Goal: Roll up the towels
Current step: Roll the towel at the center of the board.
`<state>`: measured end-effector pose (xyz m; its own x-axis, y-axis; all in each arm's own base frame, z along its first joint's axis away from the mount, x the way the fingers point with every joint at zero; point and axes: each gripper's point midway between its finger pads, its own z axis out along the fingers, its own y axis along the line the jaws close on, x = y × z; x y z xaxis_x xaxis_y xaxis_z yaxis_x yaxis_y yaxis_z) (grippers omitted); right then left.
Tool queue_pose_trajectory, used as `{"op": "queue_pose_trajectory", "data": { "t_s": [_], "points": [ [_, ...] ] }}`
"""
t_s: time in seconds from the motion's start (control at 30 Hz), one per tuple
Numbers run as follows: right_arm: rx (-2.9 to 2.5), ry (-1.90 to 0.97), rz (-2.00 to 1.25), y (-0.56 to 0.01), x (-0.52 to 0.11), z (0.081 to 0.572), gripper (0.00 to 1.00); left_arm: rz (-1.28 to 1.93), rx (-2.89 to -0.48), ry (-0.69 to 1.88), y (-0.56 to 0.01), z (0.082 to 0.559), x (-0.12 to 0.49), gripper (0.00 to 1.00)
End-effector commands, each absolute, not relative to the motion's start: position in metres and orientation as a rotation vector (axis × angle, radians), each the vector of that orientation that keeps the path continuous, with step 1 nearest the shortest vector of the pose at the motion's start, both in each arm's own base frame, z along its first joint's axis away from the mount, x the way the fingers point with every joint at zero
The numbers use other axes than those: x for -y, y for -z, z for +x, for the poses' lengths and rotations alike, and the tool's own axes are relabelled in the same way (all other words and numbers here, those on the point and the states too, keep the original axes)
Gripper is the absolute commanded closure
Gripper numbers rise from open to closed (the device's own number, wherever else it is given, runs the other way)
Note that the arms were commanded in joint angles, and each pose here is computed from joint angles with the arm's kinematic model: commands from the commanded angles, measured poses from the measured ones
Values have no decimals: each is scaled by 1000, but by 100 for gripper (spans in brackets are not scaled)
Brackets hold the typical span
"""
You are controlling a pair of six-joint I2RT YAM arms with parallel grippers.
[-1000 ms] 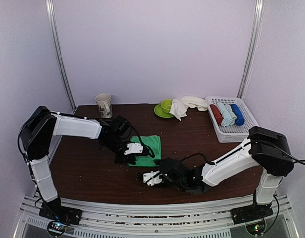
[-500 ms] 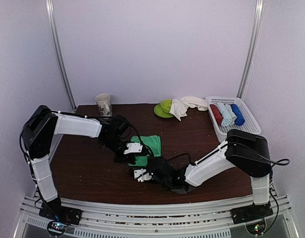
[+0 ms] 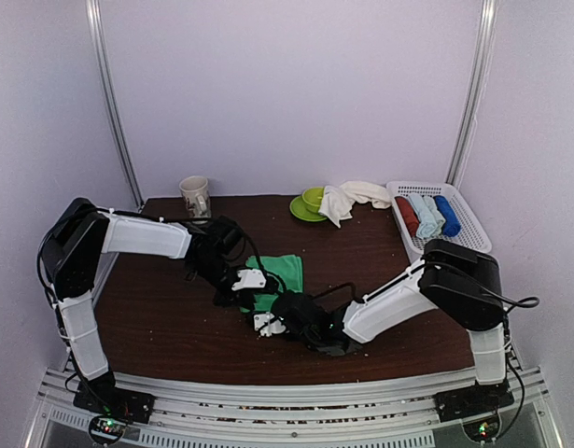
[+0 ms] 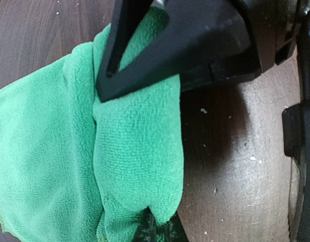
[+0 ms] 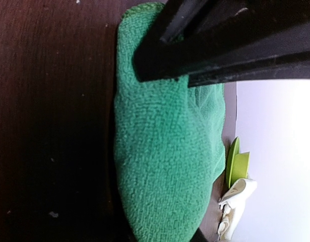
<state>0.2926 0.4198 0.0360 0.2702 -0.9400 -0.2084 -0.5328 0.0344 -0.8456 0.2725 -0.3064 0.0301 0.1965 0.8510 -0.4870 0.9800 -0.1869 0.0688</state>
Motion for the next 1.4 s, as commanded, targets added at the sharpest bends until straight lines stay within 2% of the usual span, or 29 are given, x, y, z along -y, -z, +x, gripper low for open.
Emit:
{"op": "queue_pose_trajectory", "data": {
  "t_s": [0.0, 0.07, 0.23, 0.37, 0.5, 0.7, 0.83, 1.0, 1.37],
  "points": [
    [-1433, 540, -1660, -25, -419, 296, 85, 2276, -1898, 571, 9, 228, 268, 100],
    [-1458, 520, -1670, -23, -419, 297, 91, 2276, -1882, 562, 6, 229, 268, 100],
    [-1509, 461, -1696, -21, -419, 296, 98, 2269, -1839, 516, -2, 233, 268, 98],
    [-1533, 435, -1714, -18, -418, 293, 100, 2261, -1821, 494, -6, 235, 266, 88],
    [-1549, 403, -1726, -18, -420, 292, 100, 2235, -1808, 480, -10, 238, 267, 63],
    [-1574, 351, -1721, -22, -422, 289, 100, 2133, -1764, 439, -29, 254, 271, 40],
    [-1587, 314, -1720, -25, -425, 286, 100, 2010, -1733, 394, -53, 273, 269, 31],
    [-1608, 272, -1731, -27, -427, 282, 100, 1879, -1677, 331, -78, 286, 260, 27],
    [-1730, 73, -1766, -27, -436, 264, 100, 1703, -1423, 133, -106, 272, 239, 29]
  ]
}}
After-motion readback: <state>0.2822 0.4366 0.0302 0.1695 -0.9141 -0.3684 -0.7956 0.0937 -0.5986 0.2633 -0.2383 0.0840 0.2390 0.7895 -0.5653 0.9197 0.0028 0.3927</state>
